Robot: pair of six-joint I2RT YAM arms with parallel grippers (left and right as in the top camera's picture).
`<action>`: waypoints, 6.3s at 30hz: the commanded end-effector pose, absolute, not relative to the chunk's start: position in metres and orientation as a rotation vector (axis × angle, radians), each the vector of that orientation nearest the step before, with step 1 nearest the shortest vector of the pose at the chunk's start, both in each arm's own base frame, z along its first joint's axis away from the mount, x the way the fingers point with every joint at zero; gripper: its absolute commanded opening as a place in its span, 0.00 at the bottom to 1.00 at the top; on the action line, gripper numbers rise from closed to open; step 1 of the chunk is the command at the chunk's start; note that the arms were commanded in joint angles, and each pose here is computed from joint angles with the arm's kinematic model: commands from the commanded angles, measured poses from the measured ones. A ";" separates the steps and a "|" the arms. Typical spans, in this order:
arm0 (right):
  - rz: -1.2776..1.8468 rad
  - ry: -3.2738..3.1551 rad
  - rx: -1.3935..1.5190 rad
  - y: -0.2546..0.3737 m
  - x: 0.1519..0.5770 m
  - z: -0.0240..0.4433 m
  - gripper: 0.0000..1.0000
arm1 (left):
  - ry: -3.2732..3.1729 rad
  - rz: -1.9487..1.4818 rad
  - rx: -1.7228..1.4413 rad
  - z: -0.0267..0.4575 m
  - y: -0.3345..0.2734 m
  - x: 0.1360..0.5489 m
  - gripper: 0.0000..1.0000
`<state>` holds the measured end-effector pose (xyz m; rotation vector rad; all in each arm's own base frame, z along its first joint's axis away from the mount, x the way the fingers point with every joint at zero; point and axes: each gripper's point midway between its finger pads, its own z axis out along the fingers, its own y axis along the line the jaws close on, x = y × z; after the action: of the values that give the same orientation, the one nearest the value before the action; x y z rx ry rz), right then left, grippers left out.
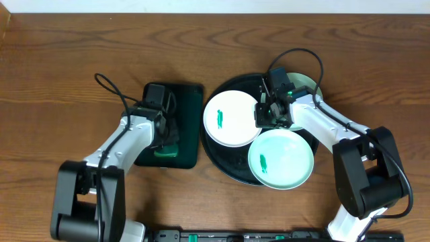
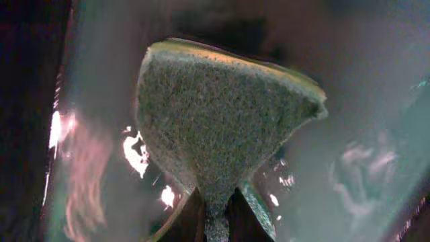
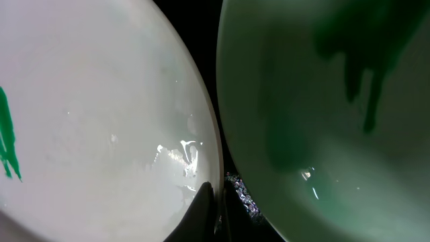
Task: Clean dirty plates on tray and stack at the side
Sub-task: 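Close left gripper on the green sponge, then lift the green sponge with the left gripper above the dark tray, then move the held sponge with the left gripper over the upper plate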
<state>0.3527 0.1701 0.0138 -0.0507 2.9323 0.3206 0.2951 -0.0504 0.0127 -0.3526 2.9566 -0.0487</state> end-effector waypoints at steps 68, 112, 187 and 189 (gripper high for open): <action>0.319 2.945 -0.066 0.173 0.349 0.009 0.01 | 2.670 -0.148 -0.267 0.113 -0.051 0.298 0.07; 0.319 2.944 -0.066 0.173 0.349 0.010 0.01 | 2.673 -0.150 -0.213 0.114 -0.053 0.298 0.07; 0.322 2.938 -0.067 0.174 0.351 0.010 0.01 | 2.957 -0.030 -0.300 0.113 -0.053 0.314 0.07; 0.322 2.938 -0.067 0.174 0.351 0.010 0.01 | 2.972 -0.039 -0.291 0.115 -0.055 0.317 0.07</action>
<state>0.3532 0.1702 0.0139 -0.0491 2.9304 0.3211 0.3013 -0.0490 0.0998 -0.3110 2.9993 -0.0050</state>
